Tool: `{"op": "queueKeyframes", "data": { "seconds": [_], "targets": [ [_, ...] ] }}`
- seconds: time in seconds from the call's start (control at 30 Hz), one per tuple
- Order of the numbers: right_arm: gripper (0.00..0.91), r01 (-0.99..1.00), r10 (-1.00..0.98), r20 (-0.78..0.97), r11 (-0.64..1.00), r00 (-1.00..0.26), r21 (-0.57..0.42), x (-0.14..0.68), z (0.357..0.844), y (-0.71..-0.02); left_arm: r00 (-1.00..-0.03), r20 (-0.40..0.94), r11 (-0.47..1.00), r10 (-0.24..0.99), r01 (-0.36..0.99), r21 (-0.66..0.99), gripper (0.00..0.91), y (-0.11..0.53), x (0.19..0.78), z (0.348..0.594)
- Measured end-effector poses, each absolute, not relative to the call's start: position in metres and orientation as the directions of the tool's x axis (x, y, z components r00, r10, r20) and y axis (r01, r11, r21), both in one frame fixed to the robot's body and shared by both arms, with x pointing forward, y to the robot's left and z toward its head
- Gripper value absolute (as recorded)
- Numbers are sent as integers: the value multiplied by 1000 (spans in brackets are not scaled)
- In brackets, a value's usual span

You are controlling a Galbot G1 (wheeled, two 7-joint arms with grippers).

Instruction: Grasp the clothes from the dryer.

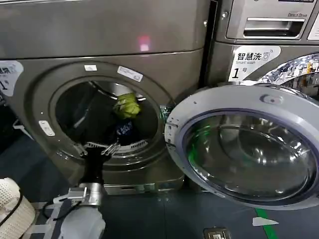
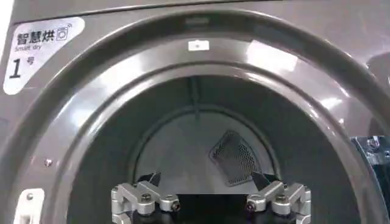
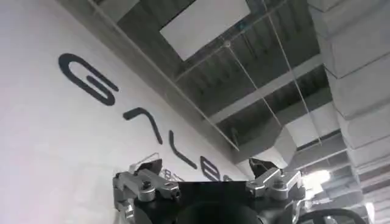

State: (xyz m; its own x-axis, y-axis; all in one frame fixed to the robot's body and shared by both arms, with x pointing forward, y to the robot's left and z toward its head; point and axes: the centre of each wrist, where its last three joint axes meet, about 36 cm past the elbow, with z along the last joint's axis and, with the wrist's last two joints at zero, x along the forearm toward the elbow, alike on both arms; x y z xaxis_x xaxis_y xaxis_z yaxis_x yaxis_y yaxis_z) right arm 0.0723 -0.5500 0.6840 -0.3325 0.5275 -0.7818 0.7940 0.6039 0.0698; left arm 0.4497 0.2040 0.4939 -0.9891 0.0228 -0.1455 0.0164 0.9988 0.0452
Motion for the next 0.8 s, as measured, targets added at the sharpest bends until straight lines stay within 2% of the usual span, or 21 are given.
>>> {"op": "queueKeyframes", "data": {
  "seconds": [0.53,0.8],
  "targets": [
    [907,786,528,-777,614,-343,70,77,680,-550,-996,-94,998,2,-3,58,907,202,548,496],
    [907,783,528,-774,619,-350,68,78,678,-549,-998,-61,992,-3,-11,127,907,215,582,498]
  ]
}}
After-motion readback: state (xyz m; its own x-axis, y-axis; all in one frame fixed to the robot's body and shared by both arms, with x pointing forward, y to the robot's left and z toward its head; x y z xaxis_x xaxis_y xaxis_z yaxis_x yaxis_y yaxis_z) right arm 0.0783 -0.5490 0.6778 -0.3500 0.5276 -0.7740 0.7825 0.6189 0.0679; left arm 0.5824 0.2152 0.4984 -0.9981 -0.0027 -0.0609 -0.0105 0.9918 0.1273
